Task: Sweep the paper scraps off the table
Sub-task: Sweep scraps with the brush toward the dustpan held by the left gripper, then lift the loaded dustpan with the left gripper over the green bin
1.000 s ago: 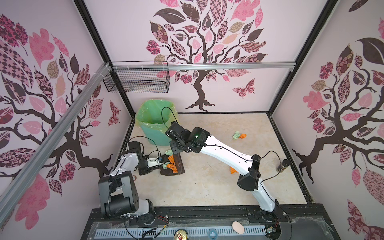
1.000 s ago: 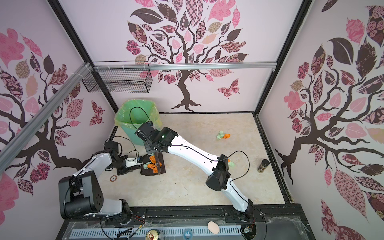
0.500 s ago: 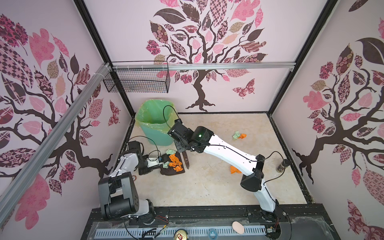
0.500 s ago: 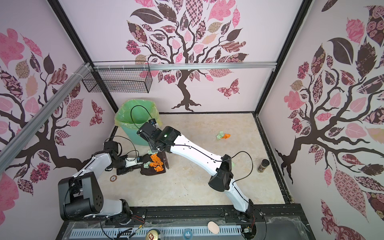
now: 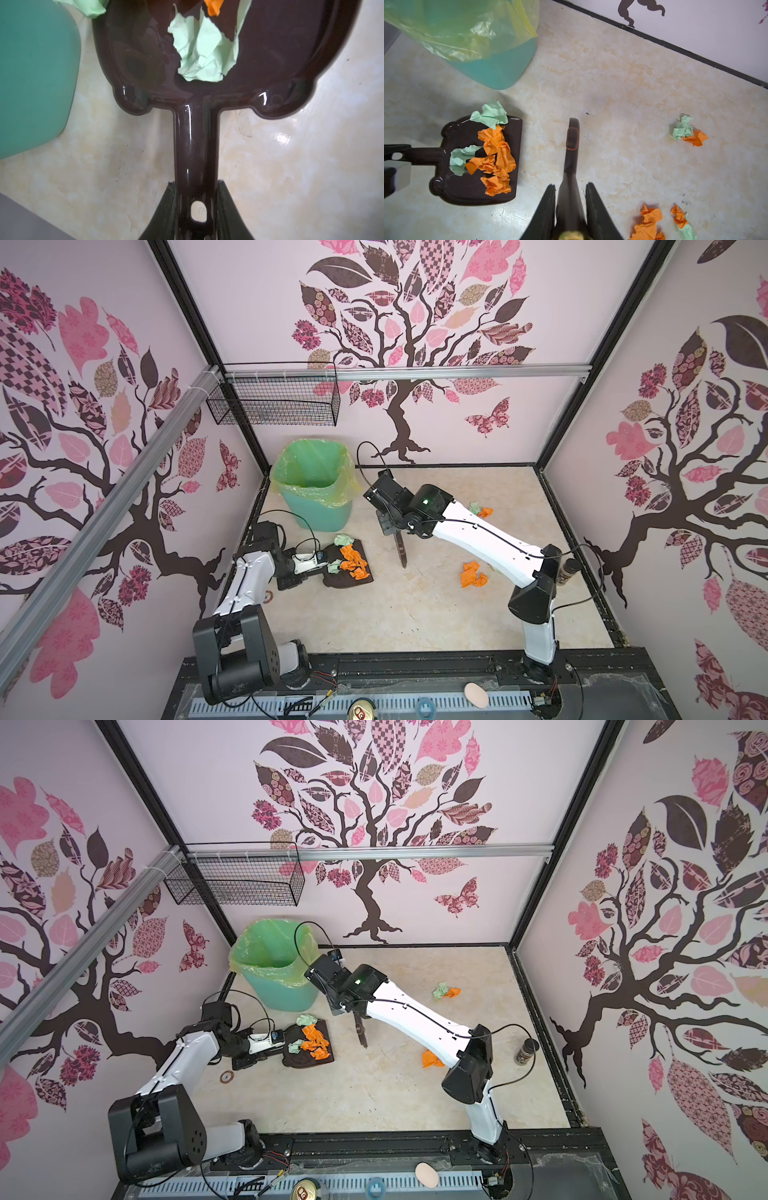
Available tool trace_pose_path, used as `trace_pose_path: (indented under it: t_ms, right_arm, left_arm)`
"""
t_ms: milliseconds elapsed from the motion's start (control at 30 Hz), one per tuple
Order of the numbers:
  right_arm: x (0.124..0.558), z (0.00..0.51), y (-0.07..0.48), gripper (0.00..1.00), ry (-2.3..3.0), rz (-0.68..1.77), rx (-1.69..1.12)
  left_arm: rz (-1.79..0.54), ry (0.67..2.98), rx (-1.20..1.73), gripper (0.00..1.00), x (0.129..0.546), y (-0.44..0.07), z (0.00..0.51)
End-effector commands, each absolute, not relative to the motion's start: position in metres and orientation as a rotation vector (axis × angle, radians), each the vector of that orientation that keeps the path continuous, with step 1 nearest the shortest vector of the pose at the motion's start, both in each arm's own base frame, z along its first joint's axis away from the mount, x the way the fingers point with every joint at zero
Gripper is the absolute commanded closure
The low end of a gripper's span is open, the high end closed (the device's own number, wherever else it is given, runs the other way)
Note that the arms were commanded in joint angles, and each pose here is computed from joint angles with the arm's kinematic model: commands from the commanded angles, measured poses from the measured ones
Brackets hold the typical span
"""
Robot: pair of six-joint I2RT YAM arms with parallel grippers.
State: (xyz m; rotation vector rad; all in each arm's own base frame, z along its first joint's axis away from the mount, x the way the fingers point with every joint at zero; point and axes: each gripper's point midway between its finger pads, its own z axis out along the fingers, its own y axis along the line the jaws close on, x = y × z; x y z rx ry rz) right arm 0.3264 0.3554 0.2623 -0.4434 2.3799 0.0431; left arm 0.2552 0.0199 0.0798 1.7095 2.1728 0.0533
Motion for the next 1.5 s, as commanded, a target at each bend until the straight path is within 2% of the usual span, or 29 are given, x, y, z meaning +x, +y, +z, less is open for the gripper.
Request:
trace_pose_path:
  t_ms: [0,633,1200,1467]
  right_arm:
    - [0.326,0.294,0.349,1.00,2.315,0.118,-0.375]
    - [0.322,0.281,0.306,1.00,2.340,0.101,-0.305]
    - [0.317,0.276,0.294,1.00,2.356,0.113,-0.294]
    - [0.318,0.267,0.295,1.00,2.365,0.121,-0.299]
  left_arm:
    - [0.027,2.113,1.669,0.95,0.260,0.009,0.107]
    - [0.045,2.016,1.673,0.95,0.244,0.003,0.198]
    - [-0.021,2.021,1.640,0.95,0.247,0.014,0.241]
    - [0.080,2.001,1.651,0.95,0.255,0.026,0.268]
